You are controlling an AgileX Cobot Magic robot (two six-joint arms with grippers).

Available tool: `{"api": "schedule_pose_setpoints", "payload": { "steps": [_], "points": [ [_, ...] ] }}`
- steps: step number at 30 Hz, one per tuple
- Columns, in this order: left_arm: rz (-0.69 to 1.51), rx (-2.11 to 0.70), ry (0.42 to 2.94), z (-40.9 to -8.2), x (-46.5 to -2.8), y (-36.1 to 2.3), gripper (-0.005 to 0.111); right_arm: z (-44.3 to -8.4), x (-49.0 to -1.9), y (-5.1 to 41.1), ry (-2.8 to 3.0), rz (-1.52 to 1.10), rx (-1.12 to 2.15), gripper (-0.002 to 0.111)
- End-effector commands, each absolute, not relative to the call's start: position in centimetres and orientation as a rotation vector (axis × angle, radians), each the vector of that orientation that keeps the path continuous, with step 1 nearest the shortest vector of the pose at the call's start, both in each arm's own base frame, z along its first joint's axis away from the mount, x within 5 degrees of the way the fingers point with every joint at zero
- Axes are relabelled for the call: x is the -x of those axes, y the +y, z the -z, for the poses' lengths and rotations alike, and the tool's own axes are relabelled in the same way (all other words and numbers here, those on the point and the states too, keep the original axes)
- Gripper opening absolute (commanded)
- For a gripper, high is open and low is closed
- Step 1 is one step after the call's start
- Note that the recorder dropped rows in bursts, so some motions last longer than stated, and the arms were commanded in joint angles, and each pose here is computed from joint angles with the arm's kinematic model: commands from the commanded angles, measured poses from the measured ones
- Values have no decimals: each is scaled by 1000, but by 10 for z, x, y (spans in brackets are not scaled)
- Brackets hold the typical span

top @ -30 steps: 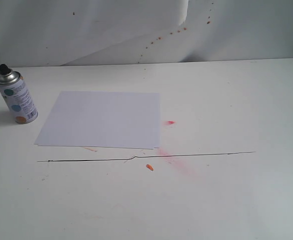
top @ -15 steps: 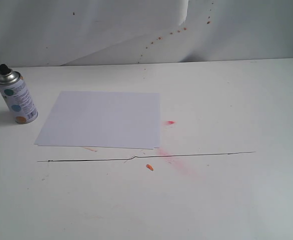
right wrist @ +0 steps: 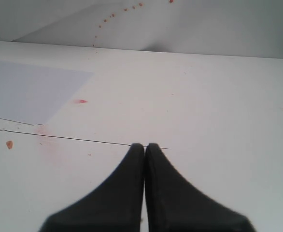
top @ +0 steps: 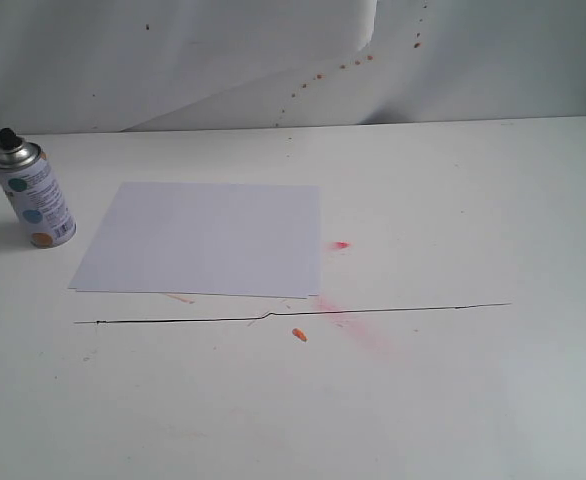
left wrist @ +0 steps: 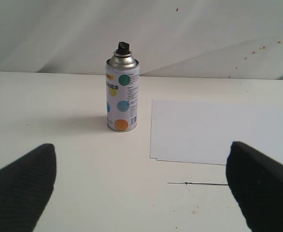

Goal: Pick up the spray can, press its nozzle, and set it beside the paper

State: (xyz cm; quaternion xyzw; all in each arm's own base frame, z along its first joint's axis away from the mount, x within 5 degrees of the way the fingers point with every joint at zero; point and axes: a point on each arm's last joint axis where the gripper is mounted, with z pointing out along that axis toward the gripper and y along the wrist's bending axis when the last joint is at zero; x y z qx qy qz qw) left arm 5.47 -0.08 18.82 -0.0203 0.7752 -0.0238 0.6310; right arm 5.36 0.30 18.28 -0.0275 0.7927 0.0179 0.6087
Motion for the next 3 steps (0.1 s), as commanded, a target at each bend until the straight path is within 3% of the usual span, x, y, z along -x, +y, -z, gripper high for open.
{"api": "schedule_pose_setpoints", "payload": {
  "steps": [1, 3],
  "points": [
    [60, 43, 1768, -187, -55, -1, 89, -182, -53, 3, 1829, -33, 59, 0],
    [60, 43, 1768, -187, -55, -1, 89, -182, -53, 3, 1829, -33, 59, 0]
  ]
}}
